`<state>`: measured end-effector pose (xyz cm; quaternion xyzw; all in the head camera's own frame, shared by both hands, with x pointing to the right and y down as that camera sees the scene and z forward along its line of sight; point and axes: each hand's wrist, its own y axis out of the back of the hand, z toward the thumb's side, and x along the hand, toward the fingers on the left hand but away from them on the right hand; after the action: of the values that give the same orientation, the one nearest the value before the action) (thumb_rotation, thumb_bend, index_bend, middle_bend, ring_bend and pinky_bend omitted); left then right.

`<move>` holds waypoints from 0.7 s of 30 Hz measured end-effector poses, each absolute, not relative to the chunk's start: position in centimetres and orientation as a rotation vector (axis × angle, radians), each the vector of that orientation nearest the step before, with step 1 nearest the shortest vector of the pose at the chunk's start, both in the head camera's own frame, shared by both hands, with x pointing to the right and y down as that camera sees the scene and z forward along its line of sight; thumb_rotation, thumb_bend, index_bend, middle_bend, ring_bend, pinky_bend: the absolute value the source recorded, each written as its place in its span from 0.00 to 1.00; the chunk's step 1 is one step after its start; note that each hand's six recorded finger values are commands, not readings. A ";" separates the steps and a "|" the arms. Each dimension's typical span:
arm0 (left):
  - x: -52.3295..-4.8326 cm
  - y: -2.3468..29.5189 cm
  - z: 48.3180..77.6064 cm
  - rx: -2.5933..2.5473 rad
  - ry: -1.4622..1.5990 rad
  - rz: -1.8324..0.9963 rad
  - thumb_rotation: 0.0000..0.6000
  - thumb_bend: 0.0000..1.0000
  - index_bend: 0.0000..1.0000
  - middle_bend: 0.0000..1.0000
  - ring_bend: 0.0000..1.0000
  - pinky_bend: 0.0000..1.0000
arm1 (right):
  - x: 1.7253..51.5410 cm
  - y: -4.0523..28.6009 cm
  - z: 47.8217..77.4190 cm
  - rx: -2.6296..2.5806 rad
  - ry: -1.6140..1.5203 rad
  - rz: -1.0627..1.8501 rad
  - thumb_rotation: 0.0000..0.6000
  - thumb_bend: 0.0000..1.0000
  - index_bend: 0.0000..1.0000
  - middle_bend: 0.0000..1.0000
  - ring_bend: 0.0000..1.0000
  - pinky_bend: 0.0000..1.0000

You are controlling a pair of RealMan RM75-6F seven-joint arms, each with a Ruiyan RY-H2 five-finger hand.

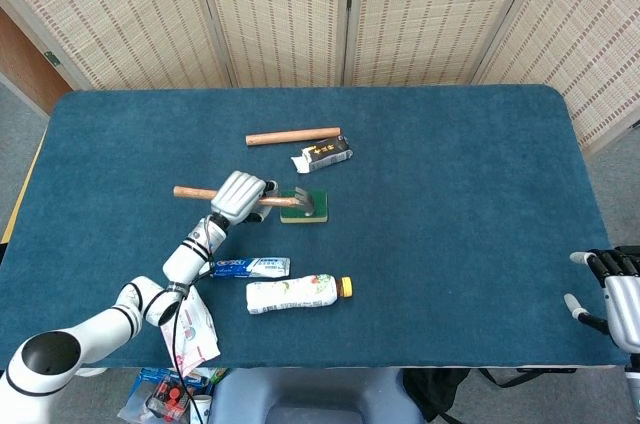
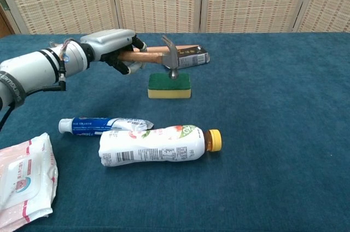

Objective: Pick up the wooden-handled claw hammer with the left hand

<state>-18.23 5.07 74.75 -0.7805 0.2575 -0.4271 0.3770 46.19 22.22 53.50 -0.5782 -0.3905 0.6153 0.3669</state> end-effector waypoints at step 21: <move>-19.1 4.3 76.2 -1.950 0.709 -1.207 1.00 0.53 0.70 0.89 0.89 0.89 | 46.4 22.2 53.6 -1.486 -1.010 1.581 1.00 0.23 0.31 0.30 0.22 0.22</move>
<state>-19.07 4.25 76.19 -0.7571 0.2754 -0.4686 0.3624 46.37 22.25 53.56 -0.5779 -0.3929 0.6148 0.3655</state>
